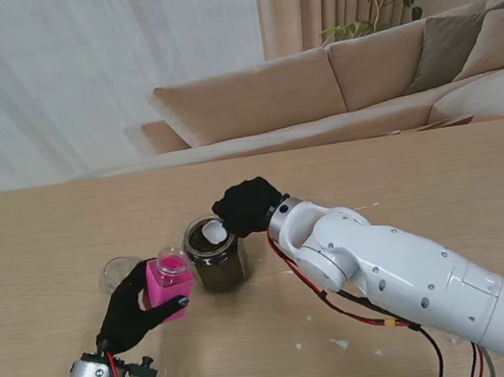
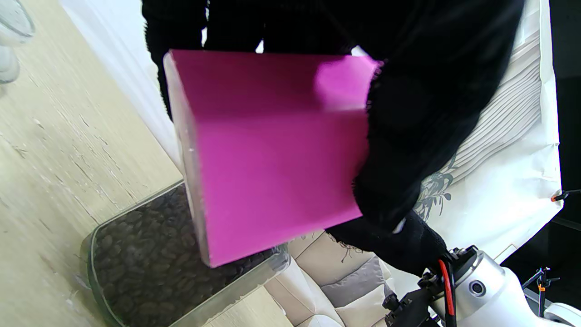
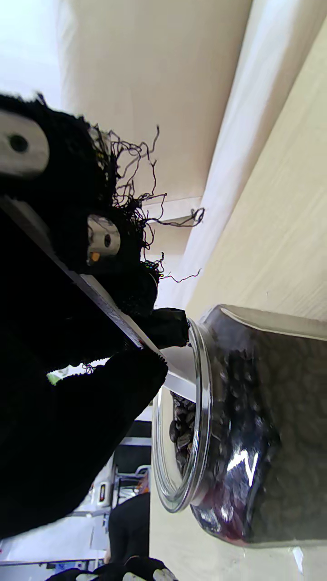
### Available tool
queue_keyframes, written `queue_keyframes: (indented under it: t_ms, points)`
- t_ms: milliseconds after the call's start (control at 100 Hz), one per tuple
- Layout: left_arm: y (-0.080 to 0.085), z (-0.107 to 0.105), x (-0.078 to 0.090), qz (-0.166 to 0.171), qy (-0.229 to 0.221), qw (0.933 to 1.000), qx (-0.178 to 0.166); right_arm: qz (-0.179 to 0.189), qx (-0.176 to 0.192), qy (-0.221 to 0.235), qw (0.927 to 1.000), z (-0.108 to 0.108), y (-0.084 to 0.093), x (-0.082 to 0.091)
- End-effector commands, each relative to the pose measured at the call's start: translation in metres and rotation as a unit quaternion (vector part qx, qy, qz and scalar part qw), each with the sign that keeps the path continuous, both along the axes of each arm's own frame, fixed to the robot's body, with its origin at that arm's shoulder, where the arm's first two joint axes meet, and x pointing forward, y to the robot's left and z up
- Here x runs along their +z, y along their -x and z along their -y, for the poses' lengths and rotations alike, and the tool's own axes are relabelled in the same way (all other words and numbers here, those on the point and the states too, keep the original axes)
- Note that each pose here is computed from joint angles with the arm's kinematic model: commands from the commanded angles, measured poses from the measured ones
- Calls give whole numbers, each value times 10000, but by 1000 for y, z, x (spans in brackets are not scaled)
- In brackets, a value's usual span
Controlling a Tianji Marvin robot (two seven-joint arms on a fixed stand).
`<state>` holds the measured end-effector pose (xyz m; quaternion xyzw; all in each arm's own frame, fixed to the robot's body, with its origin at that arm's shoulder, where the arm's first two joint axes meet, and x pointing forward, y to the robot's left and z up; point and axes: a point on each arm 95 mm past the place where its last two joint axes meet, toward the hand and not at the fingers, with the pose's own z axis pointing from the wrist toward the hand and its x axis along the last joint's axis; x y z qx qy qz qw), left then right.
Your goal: Portion coffee beans from the glass jar into the coffee jar
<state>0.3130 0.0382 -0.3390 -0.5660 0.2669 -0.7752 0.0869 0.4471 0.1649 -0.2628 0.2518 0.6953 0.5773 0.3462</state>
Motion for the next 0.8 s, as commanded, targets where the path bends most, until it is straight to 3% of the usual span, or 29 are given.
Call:
queue_keyframes:
  t_ms: [0,250,520,790]
  points:
    - [2,4,0,-18,31,10000,-83,-143,19,23,9999,-3,1,-1]
    - [2,3,0,-13,33,10000,-79,-700,-87,-273,9971,-4,1,1]
    - [2,4,0,-18,30,10000,-78,-973,-254,-460,9939,-2,2,3]
    - [2,5,0,-24,26,10000,-87,-1581,-465,-799,9831,1,2,4]
